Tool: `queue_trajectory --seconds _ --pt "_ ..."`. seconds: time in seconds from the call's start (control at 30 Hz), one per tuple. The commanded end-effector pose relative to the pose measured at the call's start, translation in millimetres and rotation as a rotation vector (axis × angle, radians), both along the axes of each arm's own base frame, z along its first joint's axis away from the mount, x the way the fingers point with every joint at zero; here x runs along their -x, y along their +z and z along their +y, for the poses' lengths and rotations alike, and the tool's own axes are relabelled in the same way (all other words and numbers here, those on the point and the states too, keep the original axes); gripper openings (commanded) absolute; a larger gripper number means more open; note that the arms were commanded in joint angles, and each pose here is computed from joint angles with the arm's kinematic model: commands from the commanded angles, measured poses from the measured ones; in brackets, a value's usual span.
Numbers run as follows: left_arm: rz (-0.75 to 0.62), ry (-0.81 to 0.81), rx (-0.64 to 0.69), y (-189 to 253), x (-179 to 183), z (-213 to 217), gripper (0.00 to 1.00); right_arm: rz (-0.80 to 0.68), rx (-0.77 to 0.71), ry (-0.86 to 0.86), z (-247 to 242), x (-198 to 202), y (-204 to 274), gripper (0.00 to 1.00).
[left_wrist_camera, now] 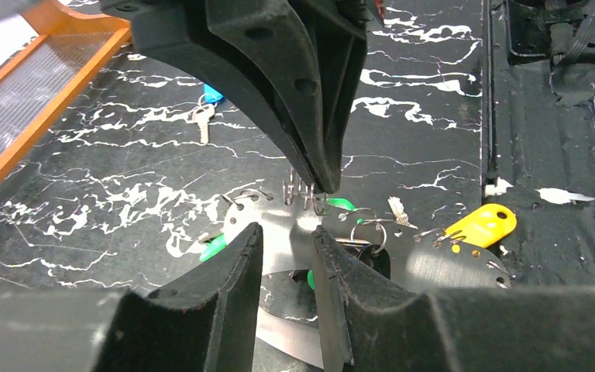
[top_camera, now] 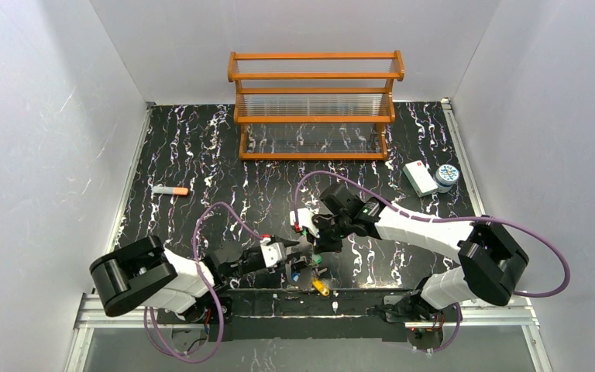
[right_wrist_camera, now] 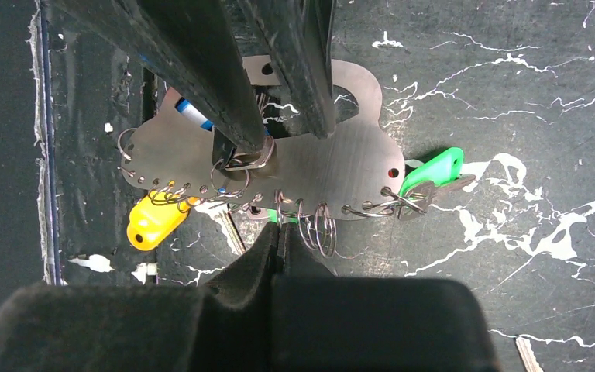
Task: Put the keys on the keyring
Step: Adjust the key on the keyring.
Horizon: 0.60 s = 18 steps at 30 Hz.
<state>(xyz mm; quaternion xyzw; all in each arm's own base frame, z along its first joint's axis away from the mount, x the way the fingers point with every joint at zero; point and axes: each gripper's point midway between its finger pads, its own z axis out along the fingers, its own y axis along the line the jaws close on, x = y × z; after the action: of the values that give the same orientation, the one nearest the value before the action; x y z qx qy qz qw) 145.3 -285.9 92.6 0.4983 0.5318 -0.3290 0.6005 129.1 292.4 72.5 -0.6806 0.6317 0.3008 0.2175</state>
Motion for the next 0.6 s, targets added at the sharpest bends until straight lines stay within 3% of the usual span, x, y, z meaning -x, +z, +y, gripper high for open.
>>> queue_trajectory --seconds 0.0,0.57 --pt "-0.009 -0.043 0.013 7 2 -12 0.27 -0.027 -0.091 0.032 15 -1 23 0.01" --pt "0.018 -0.131 -0.038 -9 7 -33 0.2 -0.024 -0.083 0.031 15 -2 22 0.01"
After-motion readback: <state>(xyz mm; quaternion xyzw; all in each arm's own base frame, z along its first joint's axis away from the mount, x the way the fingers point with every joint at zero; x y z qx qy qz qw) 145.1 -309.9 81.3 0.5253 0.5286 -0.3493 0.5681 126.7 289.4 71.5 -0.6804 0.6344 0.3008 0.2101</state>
